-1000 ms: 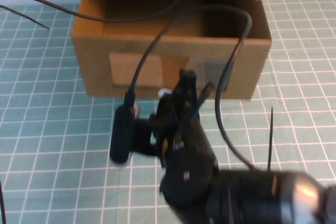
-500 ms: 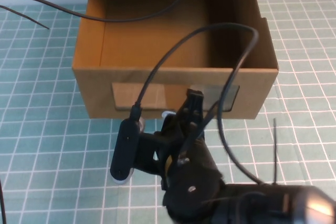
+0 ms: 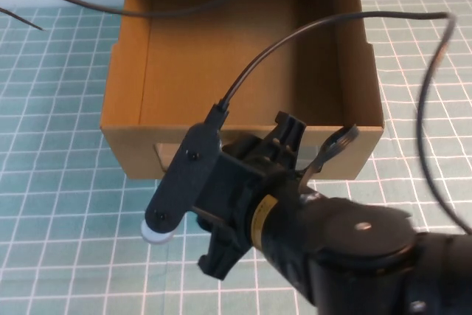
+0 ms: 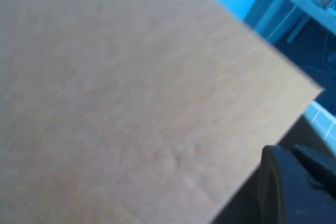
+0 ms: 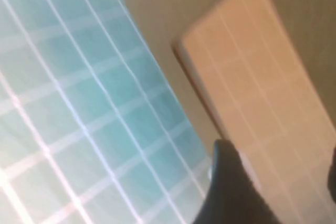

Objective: Open the shoe box
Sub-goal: 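Pull the top drawer of the cardboard box fully open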

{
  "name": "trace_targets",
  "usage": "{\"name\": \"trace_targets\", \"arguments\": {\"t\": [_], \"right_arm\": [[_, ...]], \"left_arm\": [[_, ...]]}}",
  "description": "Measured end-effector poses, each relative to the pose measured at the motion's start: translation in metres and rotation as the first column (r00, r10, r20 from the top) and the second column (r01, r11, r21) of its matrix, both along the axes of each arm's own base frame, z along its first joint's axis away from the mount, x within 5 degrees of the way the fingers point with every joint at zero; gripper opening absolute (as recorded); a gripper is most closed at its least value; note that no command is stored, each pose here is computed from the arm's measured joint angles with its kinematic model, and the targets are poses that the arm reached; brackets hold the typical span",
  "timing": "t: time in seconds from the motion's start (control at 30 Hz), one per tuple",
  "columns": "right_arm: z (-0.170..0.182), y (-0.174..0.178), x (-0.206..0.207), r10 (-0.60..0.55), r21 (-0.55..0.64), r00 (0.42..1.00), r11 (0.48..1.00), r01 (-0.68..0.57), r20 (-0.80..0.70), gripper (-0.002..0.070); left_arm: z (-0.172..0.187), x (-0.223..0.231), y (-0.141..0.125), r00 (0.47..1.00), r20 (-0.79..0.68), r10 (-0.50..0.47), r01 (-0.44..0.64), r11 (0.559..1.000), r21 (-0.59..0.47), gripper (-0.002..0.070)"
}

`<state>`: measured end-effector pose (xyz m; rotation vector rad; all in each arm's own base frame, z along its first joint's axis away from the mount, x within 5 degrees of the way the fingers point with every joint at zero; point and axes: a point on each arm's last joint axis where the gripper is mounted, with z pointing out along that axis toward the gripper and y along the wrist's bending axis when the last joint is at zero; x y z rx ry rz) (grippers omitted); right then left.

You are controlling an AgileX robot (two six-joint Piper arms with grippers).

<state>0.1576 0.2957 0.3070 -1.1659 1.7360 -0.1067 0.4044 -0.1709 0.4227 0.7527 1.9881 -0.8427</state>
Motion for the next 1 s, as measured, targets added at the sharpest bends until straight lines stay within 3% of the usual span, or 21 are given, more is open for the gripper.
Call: {"name": "trace_targets", "arguments": {"t": [0.17, 0.4, 0.57, 0.63, 0.8, 1.0], "right_arm": [[0.022, -0.008, -0.012, 0.056, 0.155, 0.996, 0.987, -0.044, -0.069, 0.0337], [0.089, -0.041, -0.025, 0.016, 0.348, 0.987, 0.937, 0.041, -0.159, 0.0202], [0.153, -0.079, -0.031, -0.053, 0.300, 0.993, 0.950, 0.083, -0.106, 0.0039], [0.171, -0.095, -0.033, -0.085, 0.261, 0.994, 0.960, 0.100, -0.067, 0.0011], [0.183, -0.138, -0.040, -0.153, 0.150, 0.988, 0.977, 0.152, -0.004, -0.0009], [0.168, -0.200, -0.060, -0.169, 0.164, 0.986, 0.972, 0.167, -0.001, -0.0011]], "left_arm": [[0.044, -0.035, 0.010, 0.995, 0.095, -0.007, 0.007, 1.000, -0.007, -0.0005], [0.104, -0.101, 0.045, 0.981, 0.193, 0.015, -0.017, 1.000, 0.008, -0.0005], [0.130, -0.147, 0.068, 0.968, 0.247, 0.040, -0.058, 0.996, 0.065, -0.0005], [0.136, -0.160, 0.073, 0.964, 0.260, 0.060, -0.082, 0.994, 0.073, -0.0005], [0.135, -0.197, 0.081, 0.962, 0.264, 0.067, -0.095, 0.991, 0.097, -0.0005], [0.109, -0.247, 0.100, 0.957, 0.267, 0.114, -0.174, 0.962, 0.213, -0.0005]]}}
